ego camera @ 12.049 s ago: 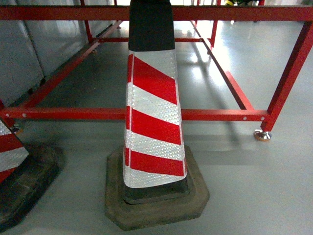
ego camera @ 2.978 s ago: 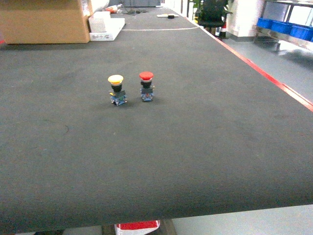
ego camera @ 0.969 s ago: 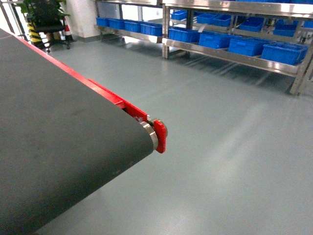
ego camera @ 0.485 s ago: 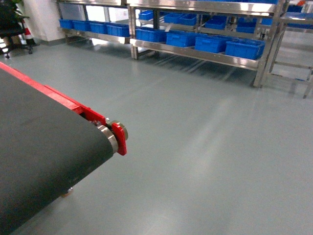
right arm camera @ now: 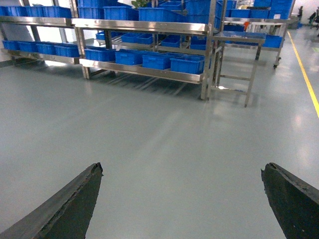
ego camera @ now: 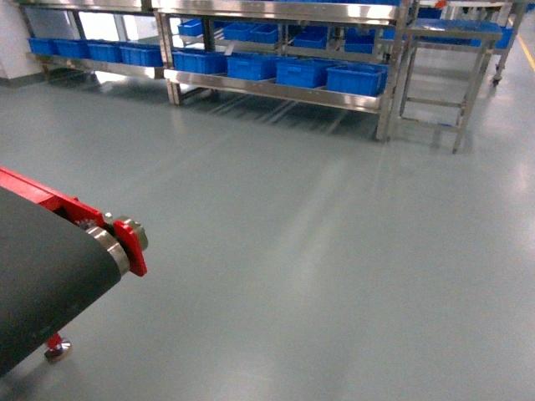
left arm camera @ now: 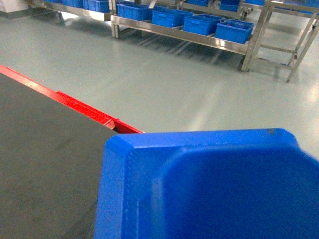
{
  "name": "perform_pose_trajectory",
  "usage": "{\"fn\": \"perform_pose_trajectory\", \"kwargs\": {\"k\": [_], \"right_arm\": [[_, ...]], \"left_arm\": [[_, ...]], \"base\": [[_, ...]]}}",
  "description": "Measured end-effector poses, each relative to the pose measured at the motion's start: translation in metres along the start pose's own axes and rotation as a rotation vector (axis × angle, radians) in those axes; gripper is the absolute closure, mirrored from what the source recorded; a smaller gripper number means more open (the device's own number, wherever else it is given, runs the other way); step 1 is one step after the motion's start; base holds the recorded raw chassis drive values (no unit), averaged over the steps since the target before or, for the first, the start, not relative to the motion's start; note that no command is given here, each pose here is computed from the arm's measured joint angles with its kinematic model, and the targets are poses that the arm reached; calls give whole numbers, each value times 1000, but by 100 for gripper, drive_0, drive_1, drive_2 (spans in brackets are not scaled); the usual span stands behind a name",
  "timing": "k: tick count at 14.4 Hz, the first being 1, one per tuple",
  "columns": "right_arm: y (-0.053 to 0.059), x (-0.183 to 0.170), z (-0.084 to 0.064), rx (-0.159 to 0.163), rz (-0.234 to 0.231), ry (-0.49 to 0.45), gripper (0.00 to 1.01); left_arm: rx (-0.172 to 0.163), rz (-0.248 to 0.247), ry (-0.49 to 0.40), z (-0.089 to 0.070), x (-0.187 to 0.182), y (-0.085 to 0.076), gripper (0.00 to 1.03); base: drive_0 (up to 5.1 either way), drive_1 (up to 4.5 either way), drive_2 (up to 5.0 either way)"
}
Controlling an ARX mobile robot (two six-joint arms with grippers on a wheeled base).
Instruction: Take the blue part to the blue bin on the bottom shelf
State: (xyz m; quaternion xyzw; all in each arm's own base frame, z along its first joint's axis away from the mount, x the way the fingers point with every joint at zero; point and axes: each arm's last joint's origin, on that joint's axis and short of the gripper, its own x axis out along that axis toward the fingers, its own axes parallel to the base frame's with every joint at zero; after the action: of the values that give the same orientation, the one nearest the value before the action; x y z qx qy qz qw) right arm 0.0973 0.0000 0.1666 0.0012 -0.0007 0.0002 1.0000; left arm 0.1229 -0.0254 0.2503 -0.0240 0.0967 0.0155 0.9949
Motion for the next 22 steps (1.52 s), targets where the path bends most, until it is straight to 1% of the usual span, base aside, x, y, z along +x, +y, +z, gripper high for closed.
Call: {"fn": "perform_pose_trajectory", "kwargs": {"k": [22], "right_arm": [[0,0,0,0,0,-3,3]], "left_arm": [[0,-5,-1,0,-1,0,59]], "base": [[-153,-153,-153]]}}
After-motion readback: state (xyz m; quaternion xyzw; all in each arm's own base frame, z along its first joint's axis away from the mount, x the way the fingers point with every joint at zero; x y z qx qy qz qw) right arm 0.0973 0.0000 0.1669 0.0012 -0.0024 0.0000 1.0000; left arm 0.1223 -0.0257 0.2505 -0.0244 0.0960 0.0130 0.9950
